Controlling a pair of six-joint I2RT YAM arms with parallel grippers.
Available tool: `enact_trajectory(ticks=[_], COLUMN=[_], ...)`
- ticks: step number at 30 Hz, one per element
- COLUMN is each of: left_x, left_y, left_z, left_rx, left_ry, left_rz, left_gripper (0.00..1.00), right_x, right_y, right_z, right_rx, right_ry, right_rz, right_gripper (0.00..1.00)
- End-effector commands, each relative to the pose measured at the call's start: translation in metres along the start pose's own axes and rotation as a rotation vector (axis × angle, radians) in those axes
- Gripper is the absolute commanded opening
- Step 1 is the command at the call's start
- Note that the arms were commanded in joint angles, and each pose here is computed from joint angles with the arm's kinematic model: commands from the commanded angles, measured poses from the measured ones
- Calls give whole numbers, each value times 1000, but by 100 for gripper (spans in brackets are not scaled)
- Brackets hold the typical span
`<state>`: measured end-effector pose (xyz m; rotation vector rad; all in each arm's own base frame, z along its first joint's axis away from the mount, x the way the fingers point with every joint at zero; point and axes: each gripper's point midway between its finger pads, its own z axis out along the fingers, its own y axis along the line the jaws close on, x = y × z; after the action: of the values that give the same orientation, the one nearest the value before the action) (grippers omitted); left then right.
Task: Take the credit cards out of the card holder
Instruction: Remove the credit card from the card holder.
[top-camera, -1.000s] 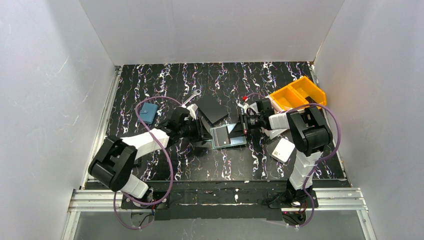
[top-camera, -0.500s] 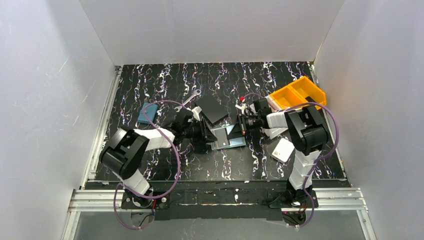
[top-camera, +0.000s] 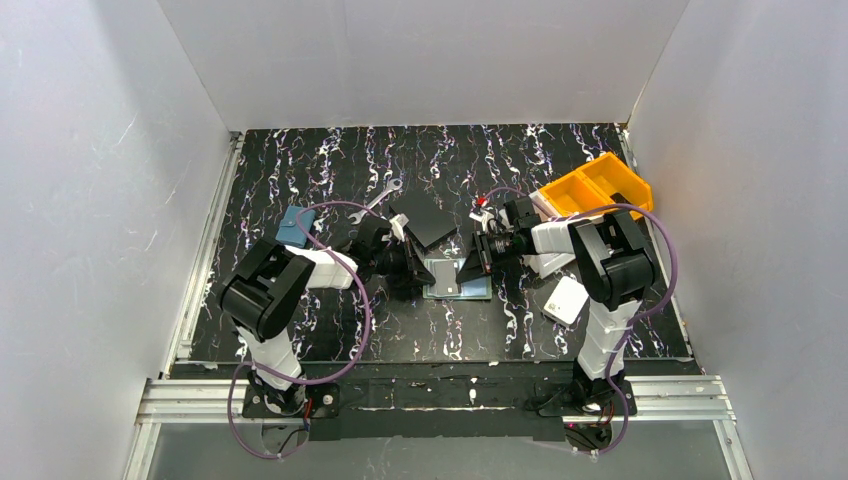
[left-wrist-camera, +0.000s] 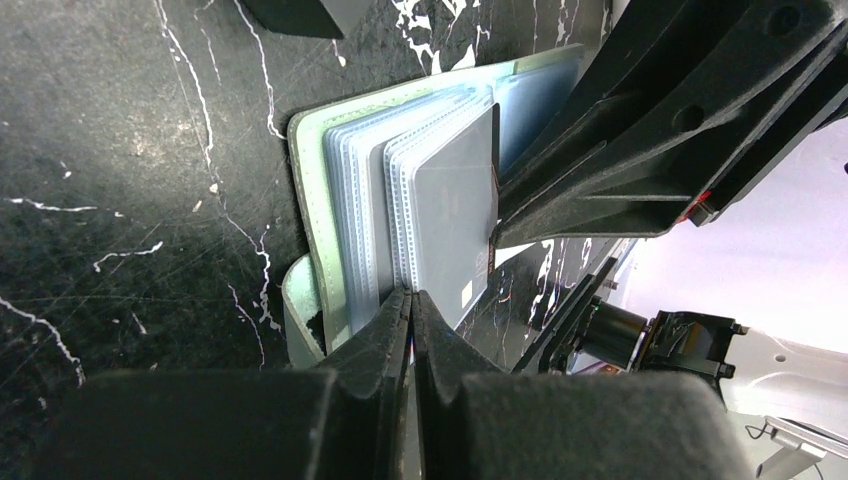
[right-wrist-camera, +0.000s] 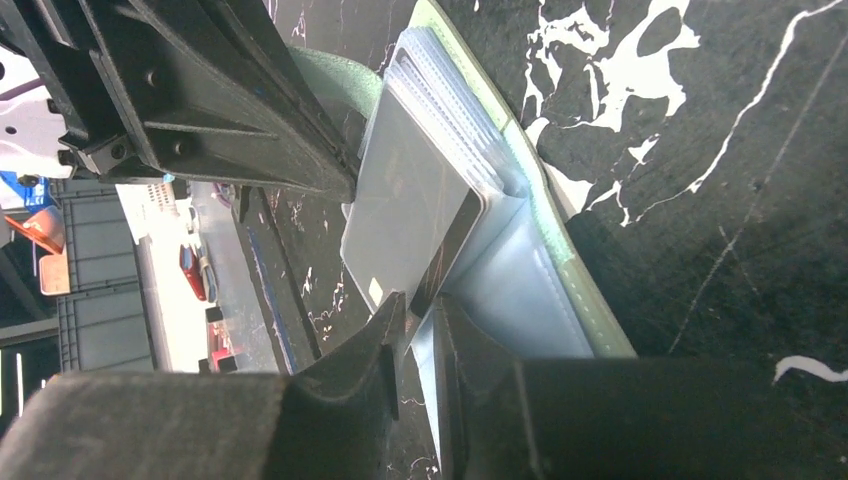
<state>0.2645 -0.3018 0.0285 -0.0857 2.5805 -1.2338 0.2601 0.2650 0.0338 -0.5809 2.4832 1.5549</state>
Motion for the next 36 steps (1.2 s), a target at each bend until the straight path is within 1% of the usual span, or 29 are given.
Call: enact_trajectory(ticks=[1,5,7,9,14,18,19,20,21,22,25,30,33,36], left_x=[7,15,19,24,34,41,43,44,44,45,40,29,24,17], left_y=[17,22,22,19,17,17,18,19,19,21,29,49,54,51], left_z=[7,8,10,12,15,16,16,16,16,16,11,-7,-19,-31], left_rx=[-60,-74,-75,-75,-81,-88,-91,-95,-98,-104,-136,-170,-167,-147], left_ry=[19,39,51,66,90,103,106,108,107,103,71,18,-8,-42], left_rz=[7,6,12,20,29,32,32,32,31,29,8,-58,-67,-57], left_gripper=[1,0,0,0,0,0,0,0,0,0,0,0,0,0], right_x=[-9,-9,-9,-8,-10,-10,-10,-11,-10,-11,-14,-24,-25,-25], right_y=[9,6,5,2,-5,-8,-8,-7,-7,-5,-2,-2,0,6], right_z=[4,6,7,7,7,7,7,7,7,7,1,-17,-19,-19], right_rx=[-36,-28,-19,1,54,72,71,68,61,54,55,112,98,66], right_ry=[-8,-13,-13,-14,-28,-32,-30,-31,-30,-30,-42,-71,-74,-74], right_rz=[-54,-43,-35,-25,-15,-6,-3,-4,-2,-5,-31,-103,-106,-112], right_gripper=[28,39,41,42,35,25,22,16,6,1,1,1,1,1])
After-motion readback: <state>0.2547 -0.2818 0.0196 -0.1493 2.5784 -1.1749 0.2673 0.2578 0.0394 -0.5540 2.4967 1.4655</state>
